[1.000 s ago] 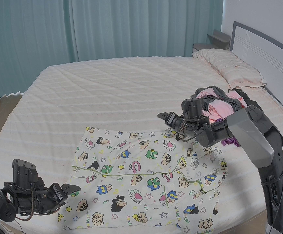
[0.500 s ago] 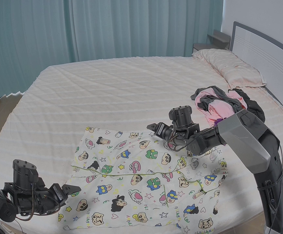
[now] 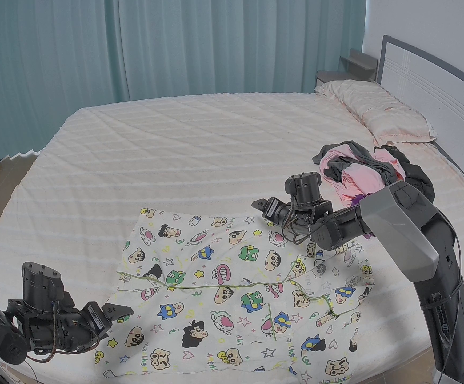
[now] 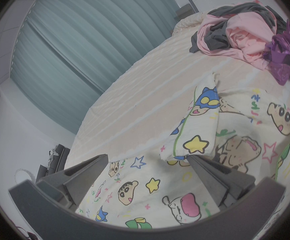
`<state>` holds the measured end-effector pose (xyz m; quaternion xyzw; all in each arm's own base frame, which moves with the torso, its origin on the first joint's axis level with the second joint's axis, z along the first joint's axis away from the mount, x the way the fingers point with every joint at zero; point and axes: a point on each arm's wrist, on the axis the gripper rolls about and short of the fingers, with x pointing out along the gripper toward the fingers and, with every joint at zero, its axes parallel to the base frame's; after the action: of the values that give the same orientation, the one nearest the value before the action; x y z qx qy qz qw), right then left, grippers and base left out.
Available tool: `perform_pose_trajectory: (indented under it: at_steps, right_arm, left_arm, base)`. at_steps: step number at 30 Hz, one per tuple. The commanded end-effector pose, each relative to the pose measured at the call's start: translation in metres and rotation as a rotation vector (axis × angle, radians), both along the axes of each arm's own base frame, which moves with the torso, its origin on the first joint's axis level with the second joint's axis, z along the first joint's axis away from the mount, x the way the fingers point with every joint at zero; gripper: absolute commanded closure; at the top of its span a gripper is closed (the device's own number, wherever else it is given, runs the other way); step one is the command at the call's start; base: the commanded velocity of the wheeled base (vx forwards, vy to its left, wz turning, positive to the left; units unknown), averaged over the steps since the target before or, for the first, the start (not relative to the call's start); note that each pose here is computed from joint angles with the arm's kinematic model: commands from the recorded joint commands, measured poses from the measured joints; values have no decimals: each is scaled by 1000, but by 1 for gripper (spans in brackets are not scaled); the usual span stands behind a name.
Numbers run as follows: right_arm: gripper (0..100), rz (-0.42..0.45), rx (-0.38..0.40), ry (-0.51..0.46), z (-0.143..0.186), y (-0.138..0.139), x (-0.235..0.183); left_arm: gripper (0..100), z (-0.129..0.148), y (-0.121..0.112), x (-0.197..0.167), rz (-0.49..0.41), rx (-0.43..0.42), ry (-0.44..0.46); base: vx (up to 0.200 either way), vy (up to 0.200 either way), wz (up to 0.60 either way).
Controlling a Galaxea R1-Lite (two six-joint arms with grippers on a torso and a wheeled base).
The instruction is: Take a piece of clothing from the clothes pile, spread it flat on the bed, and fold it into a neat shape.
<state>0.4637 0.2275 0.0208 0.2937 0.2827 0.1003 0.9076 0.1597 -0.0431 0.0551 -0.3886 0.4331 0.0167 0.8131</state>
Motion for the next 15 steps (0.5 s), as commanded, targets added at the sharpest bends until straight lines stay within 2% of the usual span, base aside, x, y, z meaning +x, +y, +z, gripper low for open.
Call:
perform_pose_trajectory:
  at_steps: [1,4,7,12,15]
  right_arm:
    - [0,-25,7,-22,1,-6,14]
    - [0,-29,28,-58,4,-4,24]
    - [0,-39,66,-136,13,0,39]
    - [0,-96,4,-58,-32,-11,44]
    - [0,-103,-17,-19,-40,-14,43]
  left_arm:
    - [0,0,0,0,-1,-1,2]
    - [0,0,0,0,0,0,1]
    - [0,0,0,0,0,0,1]
    - [0,0,0,0,0,-1,2]
    - [0,0,0,0,1,0,1]
  base:
    - [0,0,0]
    - [0,0,0]
    - [0,0,0]
    - [0,0,0]
    - [0,0,0]
